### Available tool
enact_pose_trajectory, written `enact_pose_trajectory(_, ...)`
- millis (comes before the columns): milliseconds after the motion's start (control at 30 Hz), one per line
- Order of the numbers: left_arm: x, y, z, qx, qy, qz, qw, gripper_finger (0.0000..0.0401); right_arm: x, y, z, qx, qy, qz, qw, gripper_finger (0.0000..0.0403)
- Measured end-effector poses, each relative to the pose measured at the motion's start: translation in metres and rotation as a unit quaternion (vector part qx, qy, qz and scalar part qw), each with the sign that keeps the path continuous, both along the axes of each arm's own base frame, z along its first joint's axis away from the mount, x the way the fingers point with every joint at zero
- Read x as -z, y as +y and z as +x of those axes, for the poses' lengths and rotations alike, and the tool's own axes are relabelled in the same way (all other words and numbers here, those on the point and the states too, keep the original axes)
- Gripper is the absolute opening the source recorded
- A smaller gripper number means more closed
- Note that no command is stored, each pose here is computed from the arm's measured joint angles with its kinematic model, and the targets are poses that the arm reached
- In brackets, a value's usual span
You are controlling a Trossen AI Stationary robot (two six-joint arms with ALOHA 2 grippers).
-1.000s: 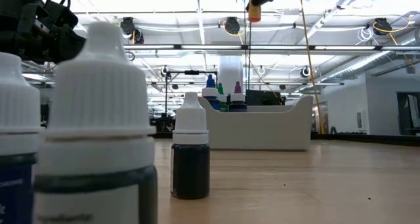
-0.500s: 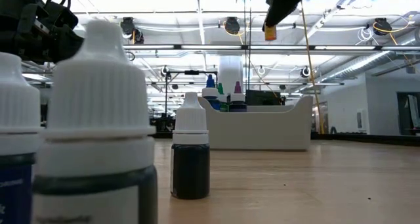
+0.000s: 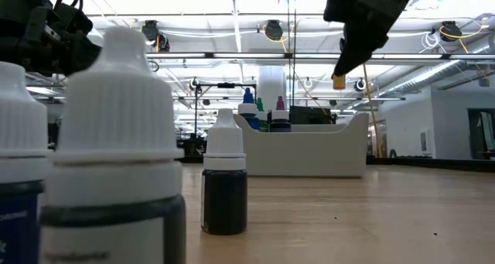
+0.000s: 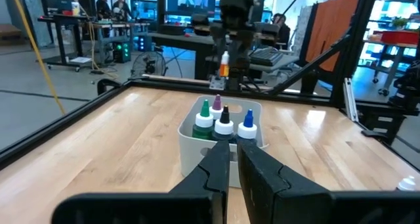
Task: Pick & Place food coloring
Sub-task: Put the orange food coloring bottle into the bin
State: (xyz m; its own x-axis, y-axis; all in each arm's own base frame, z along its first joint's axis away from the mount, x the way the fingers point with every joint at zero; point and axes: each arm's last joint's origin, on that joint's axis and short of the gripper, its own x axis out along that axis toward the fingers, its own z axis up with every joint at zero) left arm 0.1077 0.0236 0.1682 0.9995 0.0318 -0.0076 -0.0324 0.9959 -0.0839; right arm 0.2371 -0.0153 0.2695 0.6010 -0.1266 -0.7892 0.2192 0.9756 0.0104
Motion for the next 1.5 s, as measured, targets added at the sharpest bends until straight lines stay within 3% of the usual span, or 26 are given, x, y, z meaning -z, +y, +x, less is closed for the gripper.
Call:
enact_pose_trajectory(267,0.0,0.001,0.0,-0.011,0.0,0.001,1.0,0.0037,0.012,-0.014,0.011,0.012,-0.025,-0.001,1.0,0.0065)
enact_pose_trajectory(900,0.002,0.001,0.0,-0.012,0.01,0.008,1.0,0.0037,0.082,-0.012,0.037,0.026,0.032,0.02,0.999,0.0069)
enact_pose_trajectory(1500,0.002,0.001,0.0,-0.016,0.011,0.01,1.0,0.0037,0.094,-0.01,0.041,0.031,0.055,0.026,0.998,0.0069)
